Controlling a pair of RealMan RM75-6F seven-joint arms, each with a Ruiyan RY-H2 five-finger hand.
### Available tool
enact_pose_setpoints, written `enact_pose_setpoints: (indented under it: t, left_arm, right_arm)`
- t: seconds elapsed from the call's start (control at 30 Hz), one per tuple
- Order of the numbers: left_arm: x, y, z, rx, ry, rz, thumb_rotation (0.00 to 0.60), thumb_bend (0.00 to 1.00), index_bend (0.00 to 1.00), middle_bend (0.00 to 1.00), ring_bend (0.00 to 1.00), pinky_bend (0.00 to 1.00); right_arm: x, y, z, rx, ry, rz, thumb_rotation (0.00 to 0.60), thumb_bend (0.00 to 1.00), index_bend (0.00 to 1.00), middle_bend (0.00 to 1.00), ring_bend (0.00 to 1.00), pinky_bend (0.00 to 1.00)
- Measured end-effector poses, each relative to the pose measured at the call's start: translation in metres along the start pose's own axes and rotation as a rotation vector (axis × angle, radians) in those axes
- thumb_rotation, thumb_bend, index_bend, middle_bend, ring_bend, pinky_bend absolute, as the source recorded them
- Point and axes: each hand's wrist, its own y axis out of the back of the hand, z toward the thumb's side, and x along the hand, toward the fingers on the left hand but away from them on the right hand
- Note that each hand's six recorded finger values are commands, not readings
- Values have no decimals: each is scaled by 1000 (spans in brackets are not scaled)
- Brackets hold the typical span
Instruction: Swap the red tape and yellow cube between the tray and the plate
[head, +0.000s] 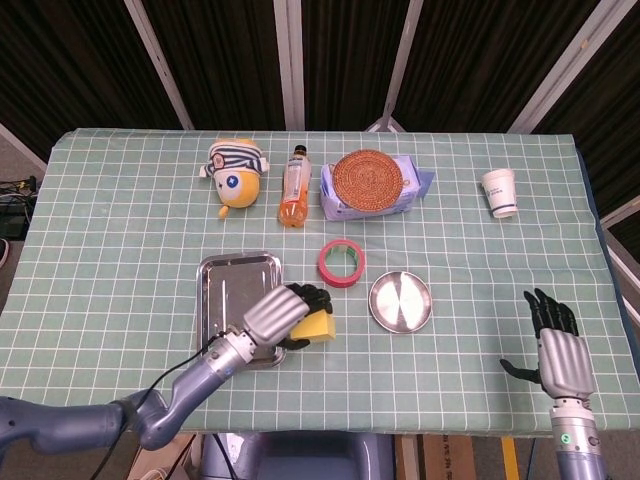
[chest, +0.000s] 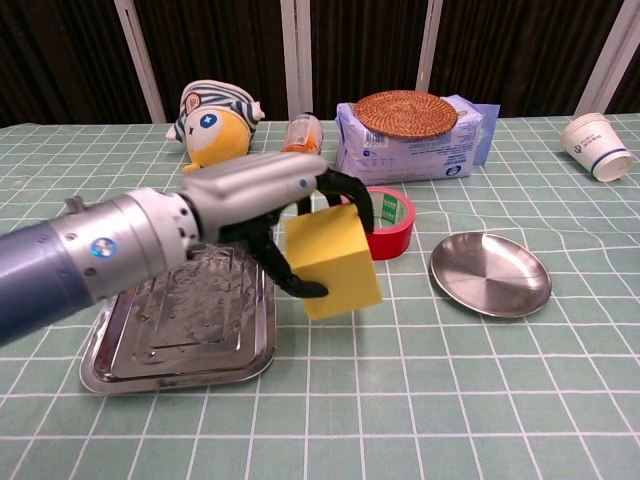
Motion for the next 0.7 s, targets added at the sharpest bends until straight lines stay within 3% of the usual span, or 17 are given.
enact_pose_setpoints:
  t: [0.2, 0.37, 0.57, 0.7]
  left_arm:
    - [28, -24, 23, 38, -24, -25, 600, 392, 367, 250, 237, 395]
    - [42, -38, 29, 86, -12, -37, 600, 308, 311, 151, 141, 346]
    - [40, -35, 26, 165, 9, -68, 600, 166, 253, 51, 21, 268]
    - [36, -25, 33, 174, 17, -81, 600, 78, 230, 5, 0, 211]
  right_arm:
    - [1, 3, -2, -7, -2, -7, 600, 15, 0, 0, 0, 0]
    - [1, 6, -4, -19, -5, -9, 600, 15, 0, 0, 0, 0]
    - [3, 5, -2, -27, -1, -4, 600, 15, 0, 0, 0, 0]
    - [3, 4, -1, -28, 3, -3, 600, 15, 0, 0, 0, 0]
